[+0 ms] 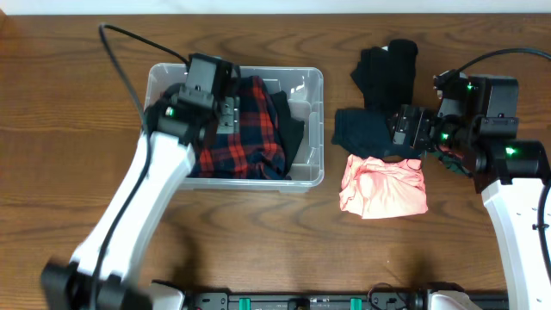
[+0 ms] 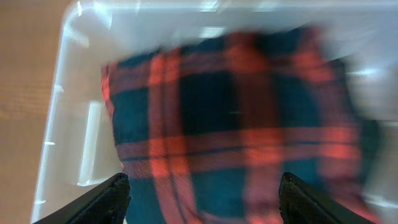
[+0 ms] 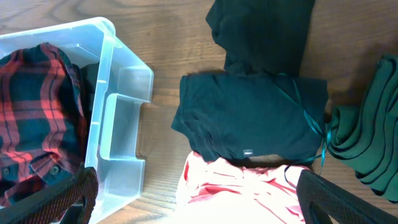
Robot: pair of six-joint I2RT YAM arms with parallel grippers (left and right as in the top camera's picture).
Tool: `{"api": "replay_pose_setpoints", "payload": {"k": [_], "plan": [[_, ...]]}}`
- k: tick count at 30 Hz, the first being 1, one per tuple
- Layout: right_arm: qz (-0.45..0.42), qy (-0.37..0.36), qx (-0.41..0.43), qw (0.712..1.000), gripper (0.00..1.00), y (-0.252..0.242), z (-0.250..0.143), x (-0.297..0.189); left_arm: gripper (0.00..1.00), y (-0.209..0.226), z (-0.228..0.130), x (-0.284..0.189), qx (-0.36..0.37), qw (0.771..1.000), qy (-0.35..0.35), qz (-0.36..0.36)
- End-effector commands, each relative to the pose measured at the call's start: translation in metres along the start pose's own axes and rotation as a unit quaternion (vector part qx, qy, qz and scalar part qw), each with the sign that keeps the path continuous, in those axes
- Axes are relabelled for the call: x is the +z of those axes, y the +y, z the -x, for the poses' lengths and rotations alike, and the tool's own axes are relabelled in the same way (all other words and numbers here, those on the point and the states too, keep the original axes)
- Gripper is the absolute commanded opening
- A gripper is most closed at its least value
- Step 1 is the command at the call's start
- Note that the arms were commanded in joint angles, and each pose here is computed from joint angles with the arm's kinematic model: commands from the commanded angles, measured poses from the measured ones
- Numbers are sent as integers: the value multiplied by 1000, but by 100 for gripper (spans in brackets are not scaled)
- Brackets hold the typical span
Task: Pack container
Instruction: 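Push and tuck the plaid shirt down into the bin with left gripper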
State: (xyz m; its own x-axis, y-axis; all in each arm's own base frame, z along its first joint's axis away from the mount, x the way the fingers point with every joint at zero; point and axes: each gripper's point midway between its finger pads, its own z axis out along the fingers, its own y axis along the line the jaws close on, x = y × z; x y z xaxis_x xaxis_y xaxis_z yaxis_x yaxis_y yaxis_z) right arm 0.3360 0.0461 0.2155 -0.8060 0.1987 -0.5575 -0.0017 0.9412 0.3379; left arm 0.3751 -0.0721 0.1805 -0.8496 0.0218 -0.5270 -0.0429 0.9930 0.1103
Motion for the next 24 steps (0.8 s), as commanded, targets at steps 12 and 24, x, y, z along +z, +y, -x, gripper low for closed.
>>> {"api": "replay_pose_setpoints", "payload": {"k": [12, 24], "plan": [[-2, -9, 7, 1000, 99, -1, 6, -4, 76, -23, -103, 119, -14, 964, 258, -65], [-2, -9, 7, 1000, 99, -1, 6, -4, 82, -3, -23, -16, -35, 991, 79, -101]]}}
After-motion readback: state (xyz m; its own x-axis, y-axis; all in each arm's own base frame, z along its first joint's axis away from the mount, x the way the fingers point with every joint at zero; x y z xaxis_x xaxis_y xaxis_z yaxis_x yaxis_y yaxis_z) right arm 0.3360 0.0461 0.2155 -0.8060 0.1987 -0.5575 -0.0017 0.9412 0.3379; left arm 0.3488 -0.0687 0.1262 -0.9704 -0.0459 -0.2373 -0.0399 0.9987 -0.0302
